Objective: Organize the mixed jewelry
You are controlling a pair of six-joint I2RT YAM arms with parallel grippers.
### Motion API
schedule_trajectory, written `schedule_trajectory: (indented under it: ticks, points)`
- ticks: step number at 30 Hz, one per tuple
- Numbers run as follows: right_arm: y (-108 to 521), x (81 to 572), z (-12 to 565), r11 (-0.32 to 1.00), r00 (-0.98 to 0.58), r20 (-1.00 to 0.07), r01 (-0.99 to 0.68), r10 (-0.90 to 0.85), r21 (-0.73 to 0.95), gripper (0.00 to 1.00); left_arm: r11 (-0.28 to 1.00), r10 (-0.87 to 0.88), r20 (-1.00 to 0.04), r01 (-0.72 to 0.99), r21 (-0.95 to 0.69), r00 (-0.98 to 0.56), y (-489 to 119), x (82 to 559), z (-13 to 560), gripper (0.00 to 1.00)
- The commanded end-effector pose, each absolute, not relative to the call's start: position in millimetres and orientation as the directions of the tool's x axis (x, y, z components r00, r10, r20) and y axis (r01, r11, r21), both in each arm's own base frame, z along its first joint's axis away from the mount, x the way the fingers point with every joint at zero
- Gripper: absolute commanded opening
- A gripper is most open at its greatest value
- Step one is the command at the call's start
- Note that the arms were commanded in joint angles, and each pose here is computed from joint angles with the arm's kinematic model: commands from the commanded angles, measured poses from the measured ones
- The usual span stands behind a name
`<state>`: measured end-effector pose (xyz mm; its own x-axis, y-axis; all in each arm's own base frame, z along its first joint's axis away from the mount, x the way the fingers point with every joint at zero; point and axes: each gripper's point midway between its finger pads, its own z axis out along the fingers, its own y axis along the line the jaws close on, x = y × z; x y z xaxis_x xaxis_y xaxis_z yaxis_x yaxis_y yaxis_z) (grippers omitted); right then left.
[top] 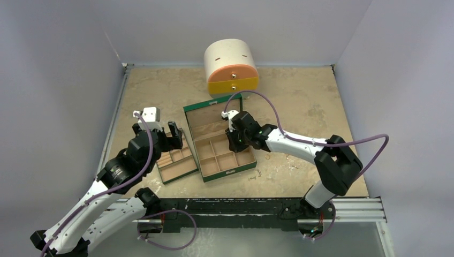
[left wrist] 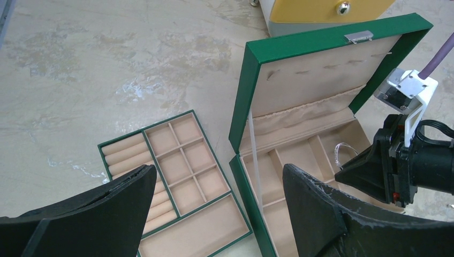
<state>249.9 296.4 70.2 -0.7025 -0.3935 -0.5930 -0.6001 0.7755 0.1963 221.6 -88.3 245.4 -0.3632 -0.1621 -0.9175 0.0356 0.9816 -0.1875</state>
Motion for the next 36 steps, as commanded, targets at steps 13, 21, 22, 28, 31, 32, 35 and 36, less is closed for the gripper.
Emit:
schedule_trajectory:
  ticks: [13,21,22,28,31,32,35,36]
  points:
    - [279.9,283.3,67.6,0.812,-0.704,-0.635,-0.548,-0.318,0.2,0.0,0.98,-0.176,-0.927,0.029,-0.196,-0.33,-88.8,226.5,253.8,0.88]
    - [278.3,293.7,63.4,0.834,-0.719,-0.629,-0.515,-0.295,0.198,0.0,0.98,-0.177,-0.928,0.028,-0.196,-0.328,-88.2,226.0,254.2,0.88]
    - [277.4,295.3,63.3,0.838,-0.721,-0.63,-0.509,-0.289,0.198,0.0,0.98,-0.177,-0.928,0.028,-0.197,-0.329,-88.2,225.9,254.1,0.88]
    - [274.0,296.9,55.2,0.852,-0.732,-0.62,-0.489,-0.283,0.188,0.05,0.98,-0.178,-0.928,0.028,-0.198,-0.327,-88.4,226.3,254.8,0.88]
    - [272.9,297.6,53.1,0.859,-0.737,-0.618,-0.476,-0.273,0.189,0.07,0.979,-0.18,-0.928,0.029,-0.2,-0.325,-88.0,225.8,255.2,0.88]
    - [272.9,298.4,53.3,0.861,-0.737,-0.62,-0.472,-0.268,0.188,0.08,0.979,-0.18,-0.928,0.028,-0.2,-0.325,-87.9,225.9,255.3,0.88]
    - [273.4,300.1,54.5,0.865,-0.739,-0.621,-0.465,-0.262,0.188,0.16,0.98,-0.18,-0.928,0.028,-0.199,-0.325,-87.8,225.9,255.2,0.88]
    - [273.2,300.2,54.8,0.866,-0.74,-0.62,-0.463,-0.26,0.189,0.2,0.979,-0.179,-0.928,0.03,-0.199,-0.325,-88.3,225.7,255.3,0.88]
